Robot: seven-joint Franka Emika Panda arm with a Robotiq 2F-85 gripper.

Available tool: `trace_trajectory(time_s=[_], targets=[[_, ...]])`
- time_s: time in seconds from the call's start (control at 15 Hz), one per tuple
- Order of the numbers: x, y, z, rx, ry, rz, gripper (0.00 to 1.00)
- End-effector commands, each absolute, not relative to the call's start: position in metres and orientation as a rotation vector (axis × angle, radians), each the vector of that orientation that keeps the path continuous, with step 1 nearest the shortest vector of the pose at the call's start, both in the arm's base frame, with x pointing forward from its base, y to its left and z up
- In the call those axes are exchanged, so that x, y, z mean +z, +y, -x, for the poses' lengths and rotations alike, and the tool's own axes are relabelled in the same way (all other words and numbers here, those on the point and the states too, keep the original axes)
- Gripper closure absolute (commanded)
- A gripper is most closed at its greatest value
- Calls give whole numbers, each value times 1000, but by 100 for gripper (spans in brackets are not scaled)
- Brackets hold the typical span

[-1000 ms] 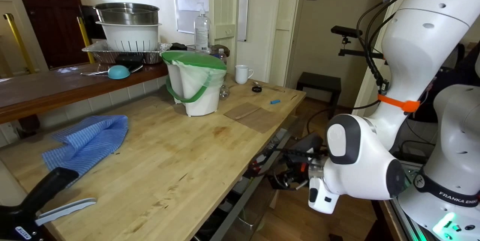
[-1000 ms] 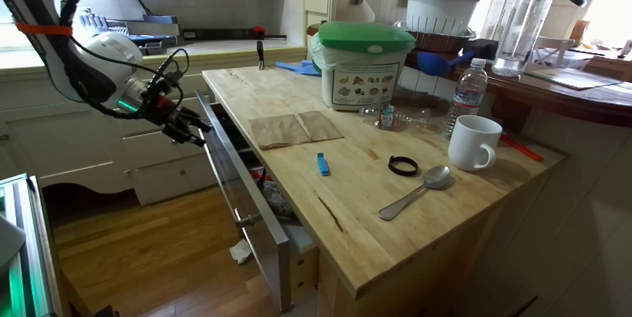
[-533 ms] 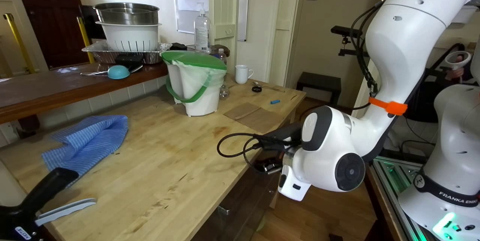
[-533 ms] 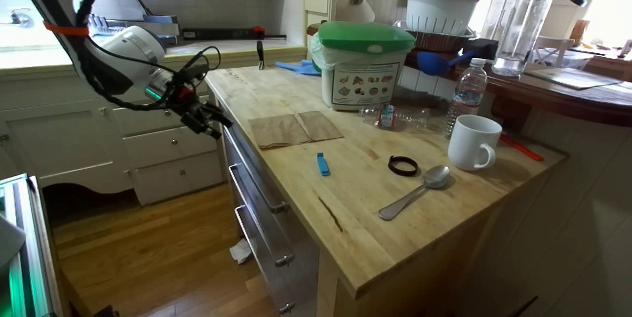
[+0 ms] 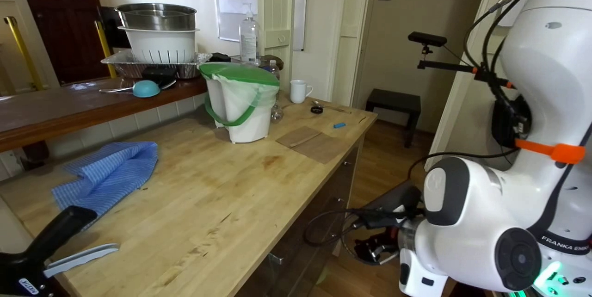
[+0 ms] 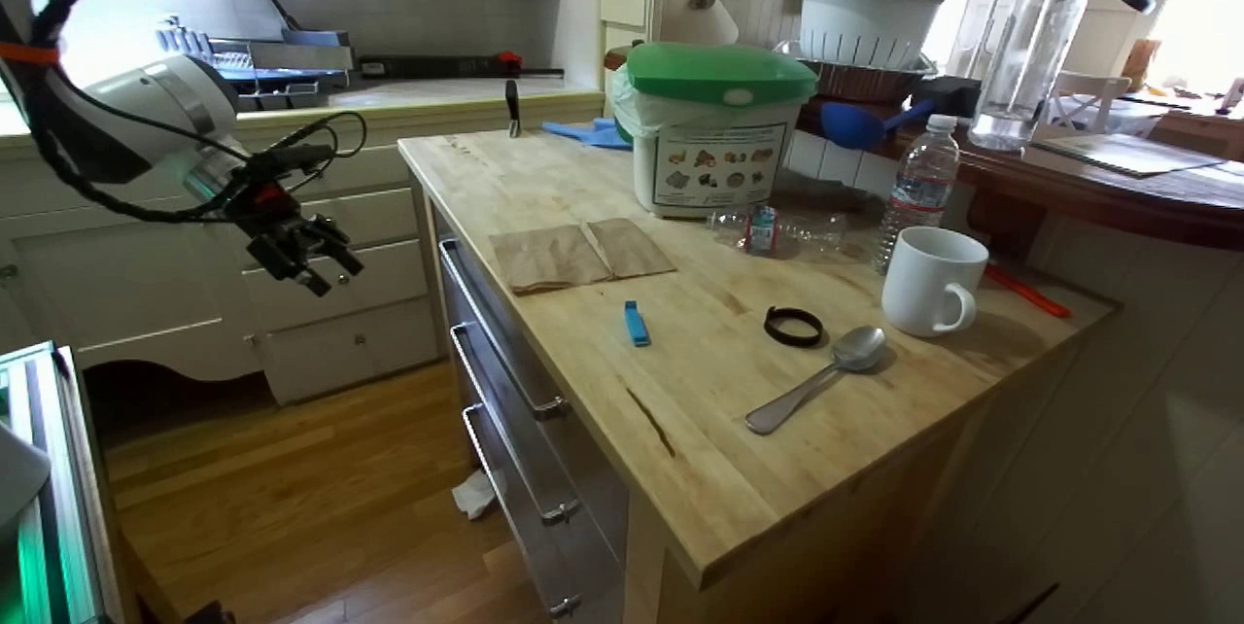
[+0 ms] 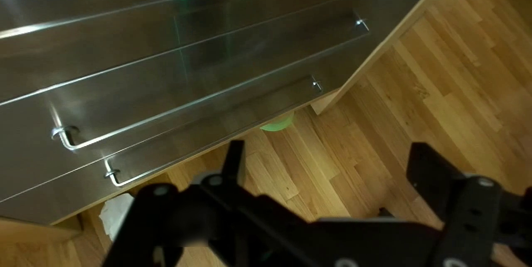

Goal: Close the drawer completely

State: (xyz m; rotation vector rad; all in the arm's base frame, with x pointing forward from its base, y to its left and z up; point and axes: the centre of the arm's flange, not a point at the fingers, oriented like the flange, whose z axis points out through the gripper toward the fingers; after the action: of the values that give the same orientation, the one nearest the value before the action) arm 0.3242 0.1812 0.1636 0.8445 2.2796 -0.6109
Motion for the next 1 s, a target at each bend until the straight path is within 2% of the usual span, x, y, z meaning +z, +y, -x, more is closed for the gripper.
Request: trace_trajectory(time_s=[0.0, 0.2, 0.67, 0.93], targets=[[211, 180, -272, -588, 2171, -1088, 0], [240, 163, -259, -561, 2099, -1302, 0], [332, 102, -301, -465, 1832, -1807, 0], [382, 58, -288, -446, 1617, -2075, 0]])
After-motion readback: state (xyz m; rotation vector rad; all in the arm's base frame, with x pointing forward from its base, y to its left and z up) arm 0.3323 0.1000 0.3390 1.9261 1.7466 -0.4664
